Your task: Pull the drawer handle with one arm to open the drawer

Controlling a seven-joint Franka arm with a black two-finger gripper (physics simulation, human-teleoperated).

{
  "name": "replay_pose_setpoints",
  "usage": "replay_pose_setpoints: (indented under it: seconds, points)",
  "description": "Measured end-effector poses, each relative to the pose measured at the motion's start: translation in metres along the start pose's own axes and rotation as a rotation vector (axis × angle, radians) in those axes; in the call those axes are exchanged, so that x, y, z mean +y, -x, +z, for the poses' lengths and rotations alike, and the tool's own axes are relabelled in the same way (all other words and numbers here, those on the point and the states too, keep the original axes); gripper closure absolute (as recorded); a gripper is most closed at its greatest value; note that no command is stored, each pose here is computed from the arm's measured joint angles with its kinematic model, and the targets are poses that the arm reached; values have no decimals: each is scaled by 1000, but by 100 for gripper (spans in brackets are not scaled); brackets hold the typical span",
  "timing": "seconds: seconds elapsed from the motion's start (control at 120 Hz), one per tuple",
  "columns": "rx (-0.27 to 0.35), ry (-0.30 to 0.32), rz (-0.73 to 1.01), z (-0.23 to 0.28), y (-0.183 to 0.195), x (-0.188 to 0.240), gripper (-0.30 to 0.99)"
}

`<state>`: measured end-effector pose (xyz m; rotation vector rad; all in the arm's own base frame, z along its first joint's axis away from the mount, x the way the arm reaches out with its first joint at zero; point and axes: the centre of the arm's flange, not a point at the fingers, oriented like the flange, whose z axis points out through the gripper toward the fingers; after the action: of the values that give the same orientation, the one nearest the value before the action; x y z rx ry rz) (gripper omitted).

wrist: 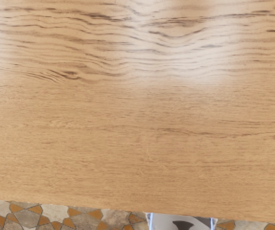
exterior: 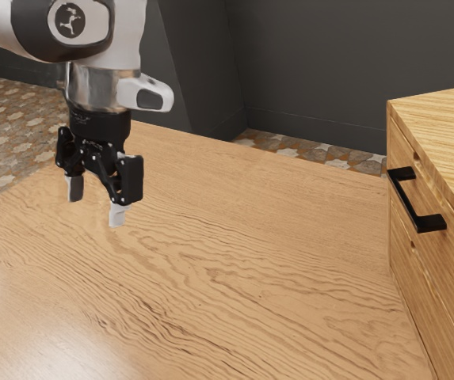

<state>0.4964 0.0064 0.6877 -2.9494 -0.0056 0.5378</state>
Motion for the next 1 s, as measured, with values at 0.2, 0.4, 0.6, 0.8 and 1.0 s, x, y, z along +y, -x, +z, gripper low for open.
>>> replay_pose_setpoints:
  seconds: [0.2,0.4,0.6,0.8,1.0]
  points:
    - [325,-84,116,-25,-46,84,0]
    - [492,235,-72,-38,-84,119,0]
    - [598,505,-225,-44,-115,183,0]
    - [630,634,-397,-39,-116,193,0]
    - [625,689,-494,-35,-95,208,0]
